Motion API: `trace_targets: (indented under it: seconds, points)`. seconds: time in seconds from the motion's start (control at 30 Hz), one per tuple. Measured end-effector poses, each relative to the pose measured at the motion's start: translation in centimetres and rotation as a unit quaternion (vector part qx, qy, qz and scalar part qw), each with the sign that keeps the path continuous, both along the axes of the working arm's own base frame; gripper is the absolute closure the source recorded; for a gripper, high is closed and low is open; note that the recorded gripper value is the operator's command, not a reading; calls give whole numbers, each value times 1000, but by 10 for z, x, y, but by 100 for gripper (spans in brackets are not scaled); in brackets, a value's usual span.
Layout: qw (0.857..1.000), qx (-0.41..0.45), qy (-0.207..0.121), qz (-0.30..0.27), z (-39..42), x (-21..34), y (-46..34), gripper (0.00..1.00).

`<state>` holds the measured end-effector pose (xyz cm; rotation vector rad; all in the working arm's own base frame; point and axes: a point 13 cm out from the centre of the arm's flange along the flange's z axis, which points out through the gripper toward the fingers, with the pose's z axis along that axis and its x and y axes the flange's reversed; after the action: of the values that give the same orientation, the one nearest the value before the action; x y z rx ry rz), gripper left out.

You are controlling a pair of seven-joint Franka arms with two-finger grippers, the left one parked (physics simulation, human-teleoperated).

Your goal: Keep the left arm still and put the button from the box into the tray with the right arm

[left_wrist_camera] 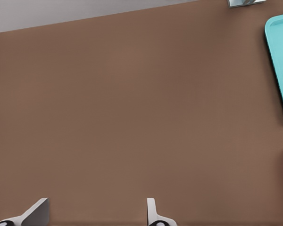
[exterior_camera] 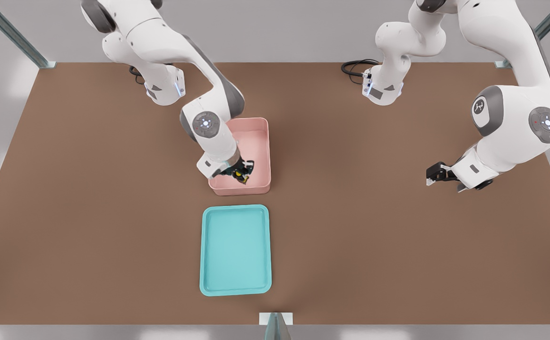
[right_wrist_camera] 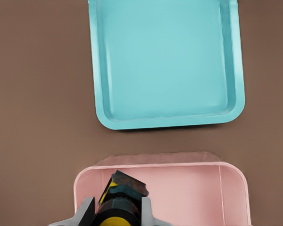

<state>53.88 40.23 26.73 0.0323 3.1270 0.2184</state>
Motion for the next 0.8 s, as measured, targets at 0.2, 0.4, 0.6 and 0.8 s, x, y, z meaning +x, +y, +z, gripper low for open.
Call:
trace_targets:
  seconds: [0.2,0.4,0.6,0.8]
  points:
    - [1000,-3,3,24,3,89,-18,59]
    - [997,-25,0,77,-38,136,-31,59]
    - [990,-40,-32,132,-83,166,-36,51]
    - [981,-41,-69,178,-81,177,-26,0]
